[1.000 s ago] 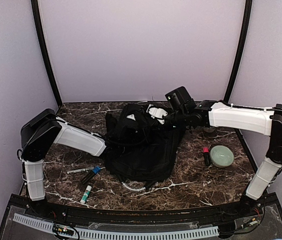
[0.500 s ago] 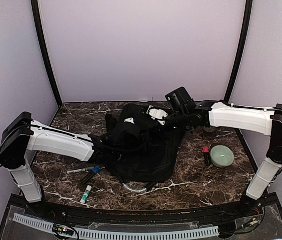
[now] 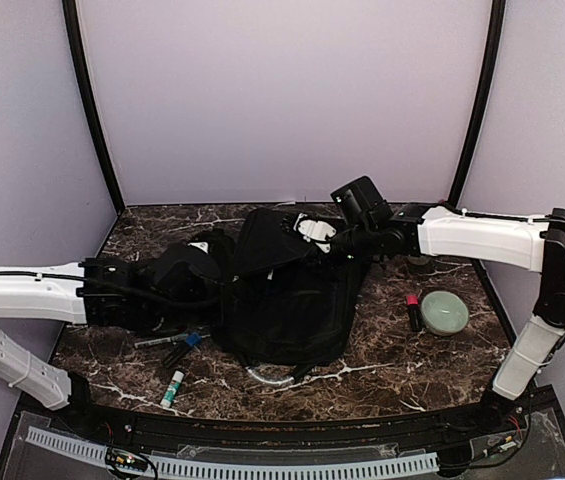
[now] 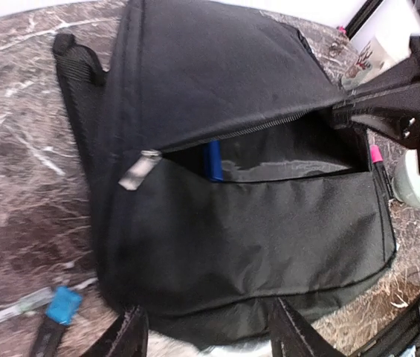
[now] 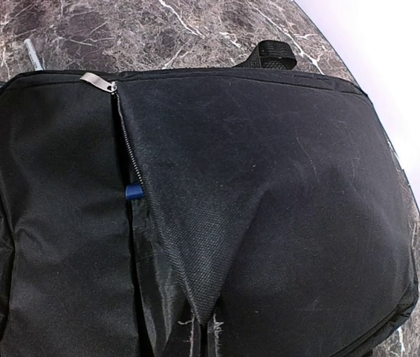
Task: Pack the student bag
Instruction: Pick up the glue stick at the center of the board.
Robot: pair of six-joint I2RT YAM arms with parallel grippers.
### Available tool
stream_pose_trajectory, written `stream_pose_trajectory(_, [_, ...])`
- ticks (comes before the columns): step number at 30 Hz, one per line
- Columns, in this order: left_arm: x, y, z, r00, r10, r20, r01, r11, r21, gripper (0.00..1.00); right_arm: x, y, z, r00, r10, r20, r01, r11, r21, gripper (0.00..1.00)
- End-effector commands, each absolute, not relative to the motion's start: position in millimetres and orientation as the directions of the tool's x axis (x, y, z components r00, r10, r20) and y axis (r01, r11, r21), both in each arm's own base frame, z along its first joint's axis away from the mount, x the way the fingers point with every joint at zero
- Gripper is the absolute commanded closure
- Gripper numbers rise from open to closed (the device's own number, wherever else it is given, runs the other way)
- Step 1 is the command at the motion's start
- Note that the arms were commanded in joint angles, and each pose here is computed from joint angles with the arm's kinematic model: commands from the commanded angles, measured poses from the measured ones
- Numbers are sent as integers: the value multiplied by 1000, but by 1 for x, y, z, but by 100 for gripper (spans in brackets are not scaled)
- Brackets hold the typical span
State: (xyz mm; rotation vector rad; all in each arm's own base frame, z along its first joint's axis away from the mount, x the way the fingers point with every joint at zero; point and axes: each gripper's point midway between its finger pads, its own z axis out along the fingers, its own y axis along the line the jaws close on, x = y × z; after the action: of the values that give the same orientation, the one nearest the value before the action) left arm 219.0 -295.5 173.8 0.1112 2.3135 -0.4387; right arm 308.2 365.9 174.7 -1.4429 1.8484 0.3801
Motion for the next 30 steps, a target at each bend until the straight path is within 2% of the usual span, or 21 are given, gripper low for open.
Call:
stream_pose_trajectory(1, [200,-225,170,-764,63,-642,177,977,-116,42,313,366,206,-21,-650,-760,-908,331,-258,100])
stream_pose_trajectory(10, [170,-184,132,-912,115,-395,163,982,-91,47,316,357,204,-27,-649,-760,-902,343,-261,100])
stream_pose_trajectory(19, [110,-169,80,-995,79,-68,85,992,-95,48,316,356,200,-36,-651,-758,-907,340,-249,100])
stream_pose_trajectory(26, [85,-167,64,-997,78,-6,78,988,-136,52,315,357,195,-40,-654,-755,-912,333,-239,100])
stream_pose_trajectory(30, [76,-161,53,-995,98,10,98,994,-54,54,314,357,195,-38,-654,-755,-915,327,-237,100])
